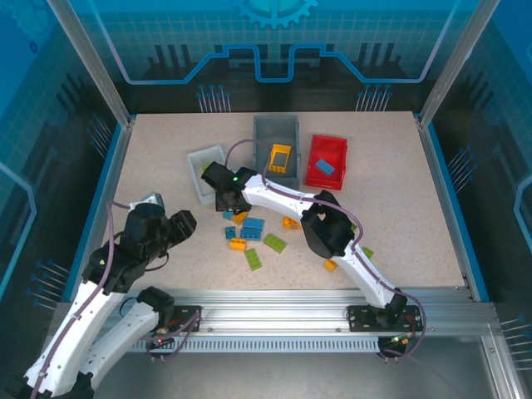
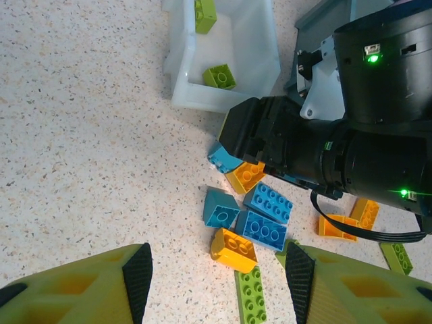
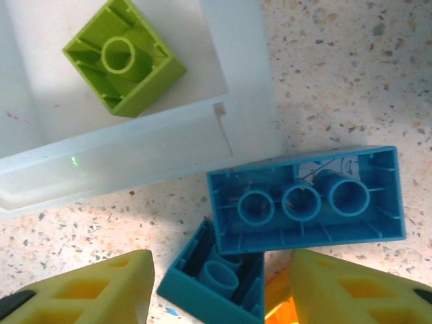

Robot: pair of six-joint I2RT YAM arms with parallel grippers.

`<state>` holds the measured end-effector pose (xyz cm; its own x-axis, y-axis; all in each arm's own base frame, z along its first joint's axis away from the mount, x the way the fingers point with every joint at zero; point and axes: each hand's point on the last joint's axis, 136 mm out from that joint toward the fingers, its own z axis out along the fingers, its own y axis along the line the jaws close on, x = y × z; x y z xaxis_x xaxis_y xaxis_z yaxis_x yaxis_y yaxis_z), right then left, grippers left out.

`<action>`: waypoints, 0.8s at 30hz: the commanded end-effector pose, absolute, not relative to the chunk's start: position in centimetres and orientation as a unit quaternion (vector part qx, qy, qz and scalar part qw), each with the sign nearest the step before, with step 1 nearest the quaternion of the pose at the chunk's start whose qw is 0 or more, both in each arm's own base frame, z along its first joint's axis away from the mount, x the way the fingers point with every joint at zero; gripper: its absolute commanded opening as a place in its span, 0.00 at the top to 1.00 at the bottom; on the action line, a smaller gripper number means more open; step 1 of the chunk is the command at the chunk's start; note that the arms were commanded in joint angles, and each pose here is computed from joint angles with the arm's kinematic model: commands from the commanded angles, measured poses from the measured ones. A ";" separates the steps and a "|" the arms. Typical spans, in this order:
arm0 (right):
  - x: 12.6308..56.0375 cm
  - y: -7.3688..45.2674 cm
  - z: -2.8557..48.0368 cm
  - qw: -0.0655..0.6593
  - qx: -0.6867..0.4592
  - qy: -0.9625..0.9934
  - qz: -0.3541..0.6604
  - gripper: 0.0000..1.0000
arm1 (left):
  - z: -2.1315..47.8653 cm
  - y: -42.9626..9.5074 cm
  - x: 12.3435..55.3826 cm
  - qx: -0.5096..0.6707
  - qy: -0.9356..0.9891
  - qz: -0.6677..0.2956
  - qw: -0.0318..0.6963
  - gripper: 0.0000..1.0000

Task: Sort the legos into containers by color

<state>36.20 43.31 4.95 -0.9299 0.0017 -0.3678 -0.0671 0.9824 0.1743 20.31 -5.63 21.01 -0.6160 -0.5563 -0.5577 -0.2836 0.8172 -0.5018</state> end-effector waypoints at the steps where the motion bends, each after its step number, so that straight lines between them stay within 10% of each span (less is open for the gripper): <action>1: 35.5 43.4 4.0 0.171 -0.011 0.982 0.080 0.50 | 20.4 -5.8 20.1 -0.231 0.885 -0.185 0.359 0.42; 24: 34.8 43.4 9.2 0.219 -0.030 0.970 0.097 0.73 | 20.5 -6.6 20.3 -0.223 0.888 -0.197 0.349 0.41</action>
<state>34.64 43.81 5.90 -0.9258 -0.0199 -0.3776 -0.0890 0.9820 0.1666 20.32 -6.05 20.48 -0.6391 -0.5491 -0.5386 -0.2820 0.8188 -0.5001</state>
